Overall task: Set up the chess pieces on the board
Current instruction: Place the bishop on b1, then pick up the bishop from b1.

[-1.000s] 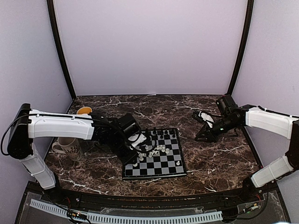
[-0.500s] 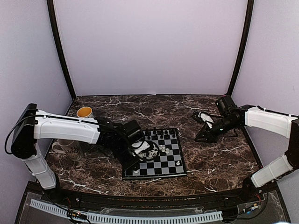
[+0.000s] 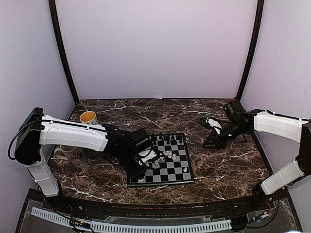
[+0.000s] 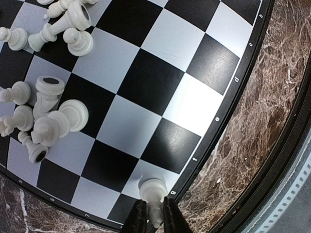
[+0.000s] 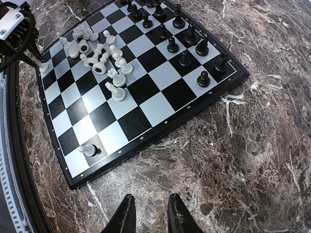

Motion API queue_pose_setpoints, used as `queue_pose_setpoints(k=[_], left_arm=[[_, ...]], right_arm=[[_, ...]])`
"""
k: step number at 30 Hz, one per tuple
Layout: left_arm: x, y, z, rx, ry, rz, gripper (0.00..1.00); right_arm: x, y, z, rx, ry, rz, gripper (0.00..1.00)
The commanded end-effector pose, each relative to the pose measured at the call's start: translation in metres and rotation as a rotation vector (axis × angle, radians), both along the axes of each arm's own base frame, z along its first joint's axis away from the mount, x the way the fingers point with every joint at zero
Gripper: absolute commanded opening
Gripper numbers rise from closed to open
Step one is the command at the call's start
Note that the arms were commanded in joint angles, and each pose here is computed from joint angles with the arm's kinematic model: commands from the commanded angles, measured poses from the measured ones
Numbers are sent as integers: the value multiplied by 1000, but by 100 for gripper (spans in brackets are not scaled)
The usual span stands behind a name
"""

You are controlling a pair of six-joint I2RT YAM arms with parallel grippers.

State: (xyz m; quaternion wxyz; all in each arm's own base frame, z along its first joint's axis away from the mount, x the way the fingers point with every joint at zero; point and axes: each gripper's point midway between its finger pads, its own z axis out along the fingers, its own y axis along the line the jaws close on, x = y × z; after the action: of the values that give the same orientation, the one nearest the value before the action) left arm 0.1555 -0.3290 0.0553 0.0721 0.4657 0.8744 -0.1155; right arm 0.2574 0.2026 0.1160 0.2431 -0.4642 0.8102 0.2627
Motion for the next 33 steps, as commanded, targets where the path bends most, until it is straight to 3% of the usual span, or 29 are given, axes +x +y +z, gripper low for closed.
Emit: queue_pose_setpoints(k=[1,16,33], left_arm=[[-2,3,-1,26,-2,-14,16],[-2,1,-4,29,-5,-22,23],[3,-18,9,-32,-23,-48,10]], right_arm=[[2,1,2,8,-3,9,24],[2,2,-1,5,8,12,24],[2,2,-2,2,10,16,24]])
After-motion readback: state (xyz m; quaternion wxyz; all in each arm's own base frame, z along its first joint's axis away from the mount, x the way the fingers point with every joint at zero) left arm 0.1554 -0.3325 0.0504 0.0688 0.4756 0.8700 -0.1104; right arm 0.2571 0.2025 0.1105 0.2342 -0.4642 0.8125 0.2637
